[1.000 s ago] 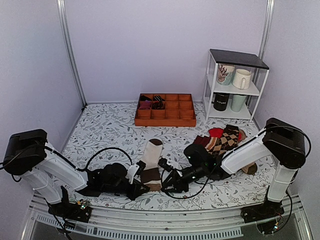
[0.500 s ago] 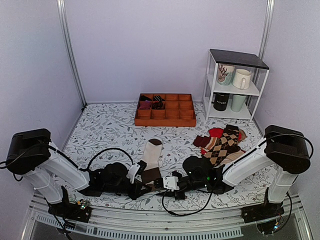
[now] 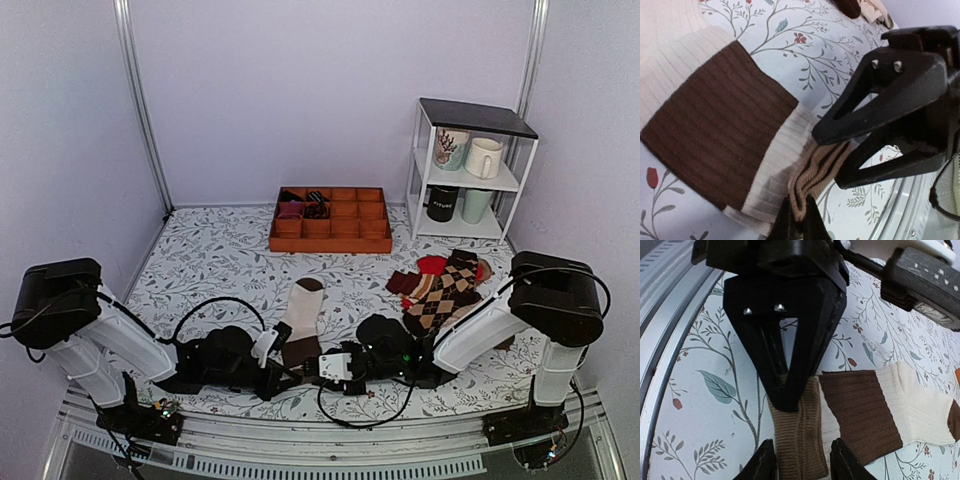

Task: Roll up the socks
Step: Roll the sock at the center of the board.

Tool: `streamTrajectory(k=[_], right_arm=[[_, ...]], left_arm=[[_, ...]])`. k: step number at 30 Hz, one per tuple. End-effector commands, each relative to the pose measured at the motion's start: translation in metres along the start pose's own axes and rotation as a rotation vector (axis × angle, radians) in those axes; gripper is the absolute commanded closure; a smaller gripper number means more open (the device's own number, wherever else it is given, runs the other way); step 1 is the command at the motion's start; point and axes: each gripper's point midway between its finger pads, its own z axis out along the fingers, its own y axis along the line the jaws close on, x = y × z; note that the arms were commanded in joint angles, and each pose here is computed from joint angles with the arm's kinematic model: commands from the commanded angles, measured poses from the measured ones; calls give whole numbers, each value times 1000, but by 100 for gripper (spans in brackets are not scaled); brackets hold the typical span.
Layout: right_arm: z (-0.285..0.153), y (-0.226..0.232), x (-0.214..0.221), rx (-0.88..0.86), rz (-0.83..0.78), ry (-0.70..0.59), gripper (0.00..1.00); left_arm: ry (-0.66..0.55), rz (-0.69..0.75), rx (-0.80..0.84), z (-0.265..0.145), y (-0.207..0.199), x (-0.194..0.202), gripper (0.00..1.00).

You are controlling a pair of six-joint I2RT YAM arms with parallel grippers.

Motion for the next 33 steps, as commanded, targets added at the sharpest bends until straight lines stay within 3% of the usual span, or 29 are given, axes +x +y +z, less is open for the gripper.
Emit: streamTrajectory(k=[1, 12, 20, 33], right_arm=[[0, -13, 3, 24, 18, 9, 60], [4, 4, 6, -79, 35, 17, 62], [-10, -27, -6, 88, -26, -10, 60], [-2, -2, -10, -62, -15, -46, 60]], left_arm=[[316, -42, -201, -19, 60, 90, 100], [319, -41, -204, -19, 61, 91, 100], [324, -43, -204, -18, 62, 92, 100], [332, -42, -202, -18, 62, 95, 100]])
